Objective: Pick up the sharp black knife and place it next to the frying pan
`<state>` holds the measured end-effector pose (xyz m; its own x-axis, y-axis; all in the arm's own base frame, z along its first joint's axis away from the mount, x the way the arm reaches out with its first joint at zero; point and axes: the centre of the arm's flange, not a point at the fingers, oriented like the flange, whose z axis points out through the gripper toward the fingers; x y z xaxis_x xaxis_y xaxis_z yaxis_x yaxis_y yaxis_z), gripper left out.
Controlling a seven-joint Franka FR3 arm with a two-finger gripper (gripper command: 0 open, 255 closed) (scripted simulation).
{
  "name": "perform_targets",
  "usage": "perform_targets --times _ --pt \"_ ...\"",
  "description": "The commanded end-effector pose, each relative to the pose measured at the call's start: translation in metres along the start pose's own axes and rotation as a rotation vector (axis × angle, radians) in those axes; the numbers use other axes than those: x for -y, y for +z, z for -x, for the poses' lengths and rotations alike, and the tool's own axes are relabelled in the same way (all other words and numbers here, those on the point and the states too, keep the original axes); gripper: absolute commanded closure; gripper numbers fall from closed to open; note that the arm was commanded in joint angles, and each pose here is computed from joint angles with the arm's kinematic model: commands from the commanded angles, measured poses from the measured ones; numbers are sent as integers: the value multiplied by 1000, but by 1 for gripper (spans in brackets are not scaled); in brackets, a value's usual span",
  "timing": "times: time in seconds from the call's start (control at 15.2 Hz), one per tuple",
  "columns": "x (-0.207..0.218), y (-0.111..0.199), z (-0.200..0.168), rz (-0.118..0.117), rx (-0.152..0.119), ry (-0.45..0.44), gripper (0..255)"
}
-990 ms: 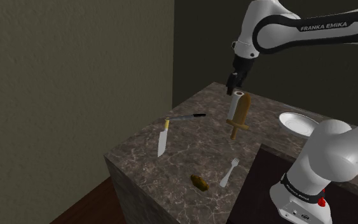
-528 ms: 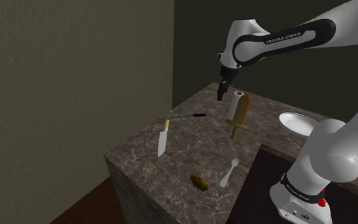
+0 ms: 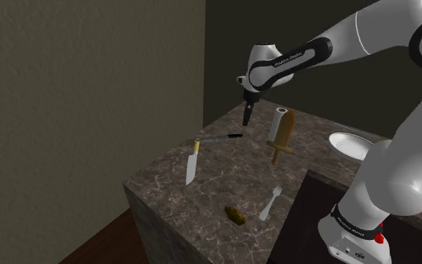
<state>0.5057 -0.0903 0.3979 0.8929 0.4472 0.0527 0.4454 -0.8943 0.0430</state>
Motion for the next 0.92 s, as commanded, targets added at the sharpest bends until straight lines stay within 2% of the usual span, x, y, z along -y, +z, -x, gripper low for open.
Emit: perform_targets --times 0.0,0.86 --pt "-9 19 -14 -6 1 -63 0" --pt "-46 143 -121 -43 3 -429 0"
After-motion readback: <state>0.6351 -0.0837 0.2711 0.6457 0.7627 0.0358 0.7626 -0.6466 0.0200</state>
